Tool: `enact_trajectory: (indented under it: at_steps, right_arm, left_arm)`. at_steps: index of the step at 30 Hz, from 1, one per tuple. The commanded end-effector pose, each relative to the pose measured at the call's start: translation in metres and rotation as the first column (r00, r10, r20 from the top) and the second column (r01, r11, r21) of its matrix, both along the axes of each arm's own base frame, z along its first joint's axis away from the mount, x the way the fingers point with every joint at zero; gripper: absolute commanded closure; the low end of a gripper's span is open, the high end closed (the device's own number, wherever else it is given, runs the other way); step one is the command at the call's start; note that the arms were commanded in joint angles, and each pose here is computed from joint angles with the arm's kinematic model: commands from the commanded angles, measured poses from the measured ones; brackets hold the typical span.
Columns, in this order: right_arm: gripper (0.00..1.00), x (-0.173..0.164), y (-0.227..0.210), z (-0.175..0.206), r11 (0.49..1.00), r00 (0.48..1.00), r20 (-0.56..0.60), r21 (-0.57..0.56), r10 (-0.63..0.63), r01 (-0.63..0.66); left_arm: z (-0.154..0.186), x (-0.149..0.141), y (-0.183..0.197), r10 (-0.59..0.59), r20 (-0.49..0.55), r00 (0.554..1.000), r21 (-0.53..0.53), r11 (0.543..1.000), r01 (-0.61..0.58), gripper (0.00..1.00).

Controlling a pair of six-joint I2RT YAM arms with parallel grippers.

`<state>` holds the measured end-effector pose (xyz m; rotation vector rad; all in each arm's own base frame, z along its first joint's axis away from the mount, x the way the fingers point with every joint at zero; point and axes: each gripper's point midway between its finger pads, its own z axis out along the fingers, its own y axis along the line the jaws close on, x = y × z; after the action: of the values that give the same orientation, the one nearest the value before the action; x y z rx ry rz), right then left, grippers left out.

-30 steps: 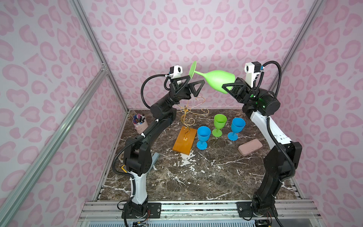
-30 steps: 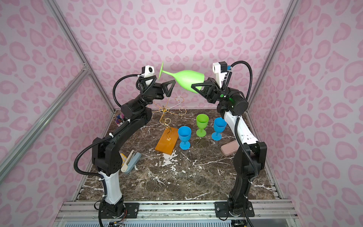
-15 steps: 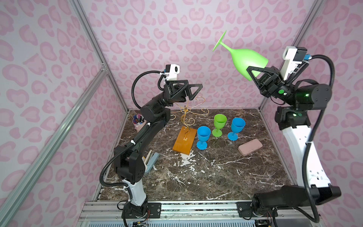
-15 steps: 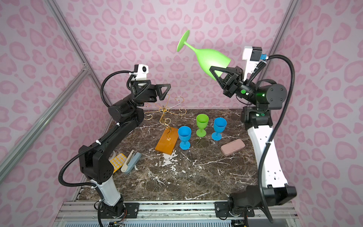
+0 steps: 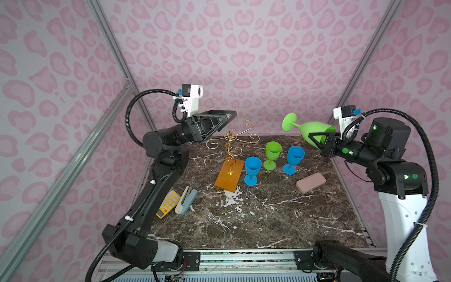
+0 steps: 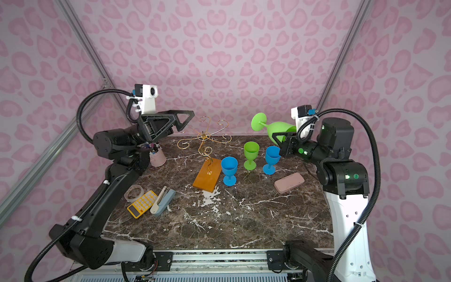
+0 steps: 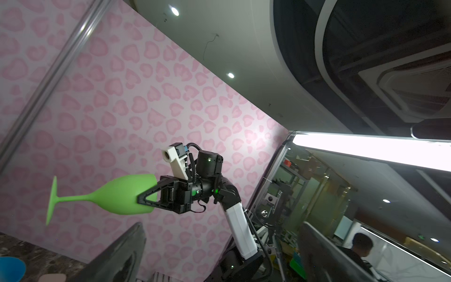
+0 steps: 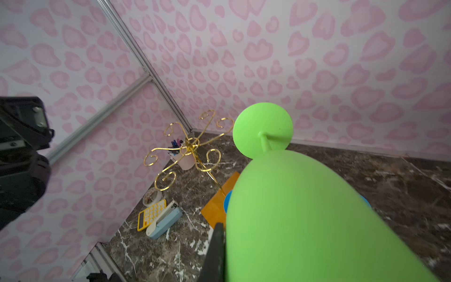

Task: Take the wine glass off the wine glass rack
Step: Pick up the wine glass from the wine glass rack, then place the wine glass at the center of the table.

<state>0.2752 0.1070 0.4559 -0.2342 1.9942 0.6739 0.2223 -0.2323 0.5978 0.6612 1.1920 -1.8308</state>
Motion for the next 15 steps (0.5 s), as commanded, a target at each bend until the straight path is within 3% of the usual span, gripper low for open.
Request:
enact_trajectory:
  at_steps: [1,5,9,15]
  right_arm:
    - [1.0,-0.019,-0.011,-0.061,0.982,0.979,-0.198,-0.19,-0.059,0.021]
    - [1.0,-0.027,0.004,-0.109,0.946,0.938,-0.342,-0.32,-0.062,-0.055]
    - [1.0,-0.022,0.009,-0.158,0.908,0.878,-0.471,-0.4,-0.088,-0.124]
    - [1.0,-0.004,0.024,-0.212,0.882,0.809,-0.582,-0.423,-0.09,-0.207]
  left_arm:
    - [-0.025,0.016,0.007,0.231,0.106,0.967,0.105,0.965,-0.242,0.02]
    - [-0.035,0.01,0.035,0.479,0.214,0.851,0.13,0.85,-0.511,0.02]
    - [-0.041,0.005,0.067,0.666,0.29,0.687,0.106,0.691,-0.715,0.02]
    - [-0.075,0.02,0.099,0.799,0.31,0.515,0.178,0.484,-0.857,0.02]
